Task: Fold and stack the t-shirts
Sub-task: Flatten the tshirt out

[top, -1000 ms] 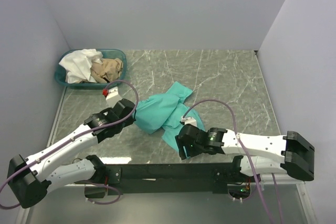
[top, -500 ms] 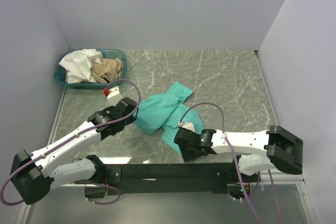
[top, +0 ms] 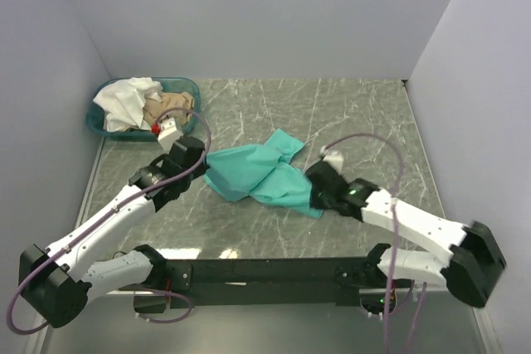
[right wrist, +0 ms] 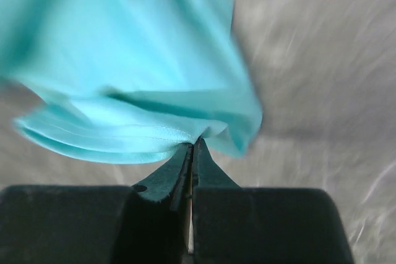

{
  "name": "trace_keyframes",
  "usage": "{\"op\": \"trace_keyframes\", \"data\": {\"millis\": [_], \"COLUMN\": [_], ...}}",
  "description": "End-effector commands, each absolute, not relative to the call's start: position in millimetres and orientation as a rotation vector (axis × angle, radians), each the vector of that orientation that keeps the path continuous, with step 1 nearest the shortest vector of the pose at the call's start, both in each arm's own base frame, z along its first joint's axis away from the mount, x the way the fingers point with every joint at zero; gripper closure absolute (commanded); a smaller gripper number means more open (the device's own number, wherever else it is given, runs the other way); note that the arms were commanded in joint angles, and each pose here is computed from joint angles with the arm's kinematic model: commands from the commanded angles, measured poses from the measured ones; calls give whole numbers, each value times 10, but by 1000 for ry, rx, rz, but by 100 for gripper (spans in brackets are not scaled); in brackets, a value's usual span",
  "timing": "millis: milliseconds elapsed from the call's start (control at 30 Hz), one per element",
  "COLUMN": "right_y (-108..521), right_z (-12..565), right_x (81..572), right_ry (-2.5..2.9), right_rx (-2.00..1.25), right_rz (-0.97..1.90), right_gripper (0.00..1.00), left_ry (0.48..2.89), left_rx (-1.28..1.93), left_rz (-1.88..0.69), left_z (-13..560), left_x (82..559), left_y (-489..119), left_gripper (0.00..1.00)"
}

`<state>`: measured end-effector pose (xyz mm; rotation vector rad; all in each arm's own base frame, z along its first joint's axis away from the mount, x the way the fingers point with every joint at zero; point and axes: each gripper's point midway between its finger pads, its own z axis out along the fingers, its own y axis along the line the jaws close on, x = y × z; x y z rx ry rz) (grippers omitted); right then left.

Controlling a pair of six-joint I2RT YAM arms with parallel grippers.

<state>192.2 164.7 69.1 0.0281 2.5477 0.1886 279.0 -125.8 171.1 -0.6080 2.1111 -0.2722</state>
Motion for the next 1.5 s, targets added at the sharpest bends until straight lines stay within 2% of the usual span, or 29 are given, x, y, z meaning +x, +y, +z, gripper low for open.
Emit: {"op": "trace_keyframes", "data": {"millis": [0,133,367,600,800,967,1167,1367,1400,1467], "right_y": [1471,1047,333,-12,-279,-298,-149,90,142,198], "right_z": [1614,2451,3676,4802,5261,5238,4917,4010,3629,3288], "right_x": [2603,2928,2999,2608,2156,2052,2329,2865,3019,3203], "right_ry": [2212,1986,1694,1467,1355,1355,1451,1656,1747,1820], "right_rx": [152,281,422,446,474,463,429,402,390,384], "right_rz": [271,230,119,116,57,57,63,75,58,83], "right_gripper": [100,100,100,100,100,100,100,100,100,100], "left_ry": [1964,1879,1688,1498,1360,1350,1438,1674,1746,1829], "left_rx": [-581,-600,-626,-664,-739,-763,-772,-762,-747,-728], "left_rz": [-389,-384,-419,-428,-429,-426,-351,-217,-182,-181], "left_z": [2359,2813,3831,4533,4776,4680,4333,3413,3142,2848], "left_x": [3131,3350,3382,3044,2600,2474,2698,3290,3471,3704], "left_y": [-1357,-1297,-1139,-761,-350,-251,-354,-659,-748,-858], "left_gripper": [99,99,99,99,99,99,99,99,99,99]}}
